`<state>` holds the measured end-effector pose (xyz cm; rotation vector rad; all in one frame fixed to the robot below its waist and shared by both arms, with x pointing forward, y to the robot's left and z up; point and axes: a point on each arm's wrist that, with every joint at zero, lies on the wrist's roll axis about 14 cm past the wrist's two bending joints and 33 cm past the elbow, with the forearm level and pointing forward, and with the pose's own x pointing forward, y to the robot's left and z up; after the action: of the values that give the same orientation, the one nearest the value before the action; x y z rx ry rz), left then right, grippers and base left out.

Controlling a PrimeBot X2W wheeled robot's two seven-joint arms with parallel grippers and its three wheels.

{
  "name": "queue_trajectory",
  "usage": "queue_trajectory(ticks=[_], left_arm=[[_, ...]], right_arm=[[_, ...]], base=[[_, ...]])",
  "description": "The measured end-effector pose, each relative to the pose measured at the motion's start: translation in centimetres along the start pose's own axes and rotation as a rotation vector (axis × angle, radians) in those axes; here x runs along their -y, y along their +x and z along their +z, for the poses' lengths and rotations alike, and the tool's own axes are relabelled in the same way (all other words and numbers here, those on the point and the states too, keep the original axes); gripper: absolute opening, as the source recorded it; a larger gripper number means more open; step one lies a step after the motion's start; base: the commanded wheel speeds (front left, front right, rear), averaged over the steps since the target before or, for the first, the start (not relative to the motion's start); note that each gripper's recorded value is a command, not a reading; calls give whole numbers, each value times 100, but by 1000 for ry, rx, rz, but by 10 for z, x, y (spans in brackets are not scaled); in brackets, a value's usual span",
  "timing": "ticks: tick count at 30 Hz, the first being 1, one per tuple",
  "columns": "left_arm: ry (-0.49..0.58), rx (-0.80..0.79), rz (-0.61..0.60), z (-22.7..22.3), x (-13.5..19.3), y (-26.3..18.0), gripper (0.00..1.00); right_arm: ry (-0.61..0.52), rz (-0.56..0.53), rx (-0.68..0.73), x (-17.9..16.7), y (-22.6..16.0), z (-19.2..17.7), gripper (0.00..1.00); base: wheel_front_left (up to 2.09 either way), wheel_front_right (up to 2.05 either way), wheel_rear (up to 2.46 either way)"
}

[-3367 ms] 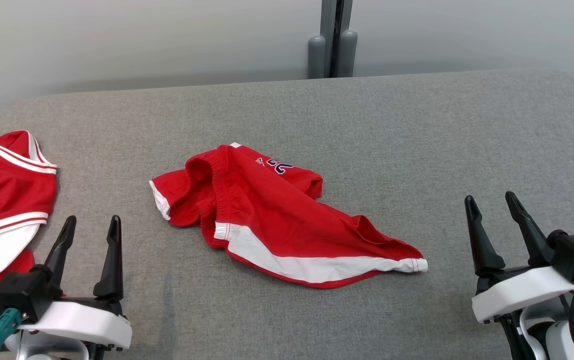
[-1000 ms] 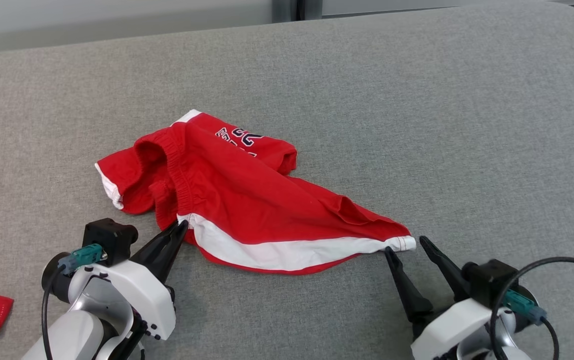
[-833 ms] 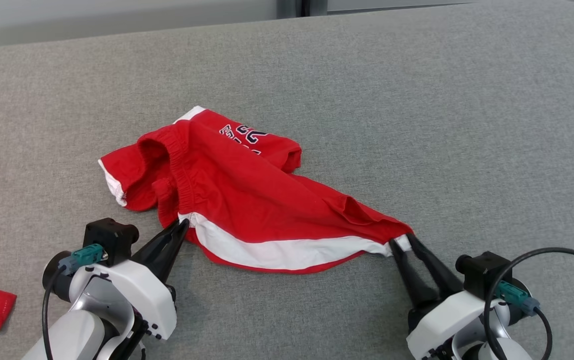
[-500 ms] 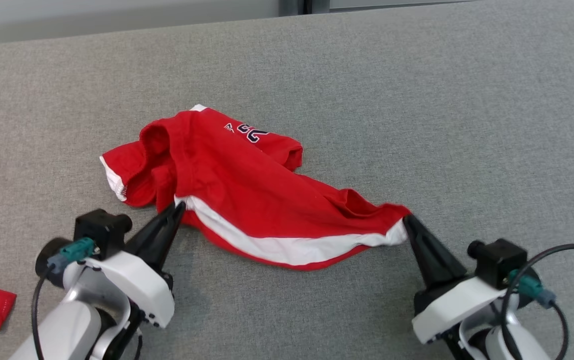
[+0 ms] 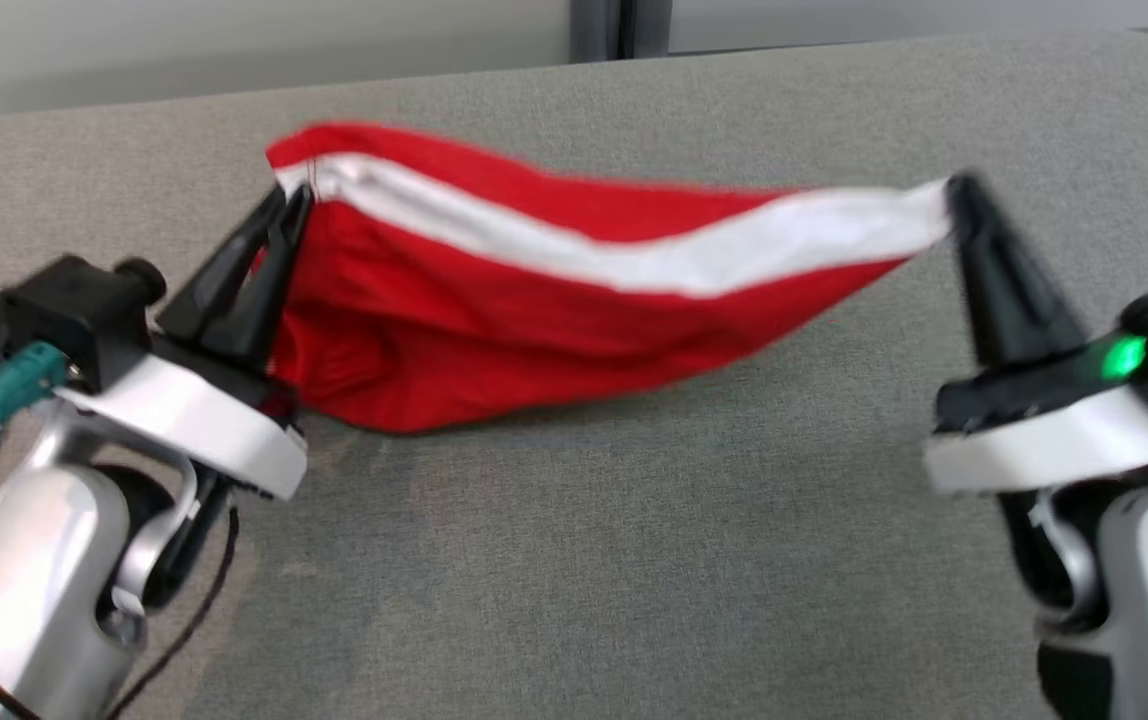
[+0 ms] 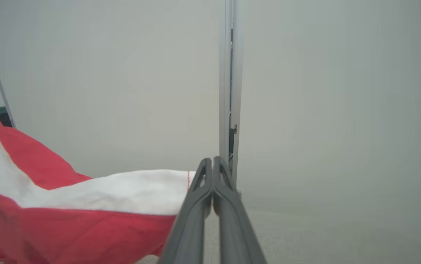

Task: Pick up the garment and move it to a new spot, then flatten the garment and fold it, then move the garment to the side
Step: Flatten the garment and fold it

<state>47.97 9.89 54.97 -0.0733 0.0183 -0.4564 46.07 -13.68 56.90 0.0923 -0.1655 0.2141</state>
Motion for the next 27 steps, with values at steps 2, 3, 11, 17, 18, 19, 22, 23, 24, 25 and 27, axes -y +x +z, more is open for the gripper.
queue_trajectory(ticks=[2,3,11,17,18,19,22,23,24,25,27], left_arm=[[25,54,-1,22,-1,3,0],[36,80,-5,33,-1,4,0],[139,254,-42,112,5,11,0],[143,308,-37,133,5,15,0],[132,309,-40,133,6,16,0],[128,314,-40,134,6,17,0],[114,333,-36,134,4,23,0],[109,340,-35,135,3,26,0],[105,348,-32,135,2,28,0],[109,353,-25,136,-2,32,0],[108,367,-25,138,-8,46,0]], right_arm=[[-26,-4,68,5,8,25,0],[-38,-5,103,7,12,39,0],[-126,-10,343,17,34,135,0],[-127,4,377,14,44,152,0],[-119,8,380,13,45,153,0],[-113,12,378,12,47,152,0],[-94,15,359,13,56,144,0],[-90,18,358,13,59,143,0],[-82,24,354,12,64,142,0],[-73,31,354,11,68,142,0],[-59,52,356,9,88,142,0]], base=[[0,0,0],[0,0,0],[0,0,0],[0,0,0],[0,0,0],[0,0,0],[0,0,0],[0,0,0],[0,0,0],[0,0,0],[0,0,0]])
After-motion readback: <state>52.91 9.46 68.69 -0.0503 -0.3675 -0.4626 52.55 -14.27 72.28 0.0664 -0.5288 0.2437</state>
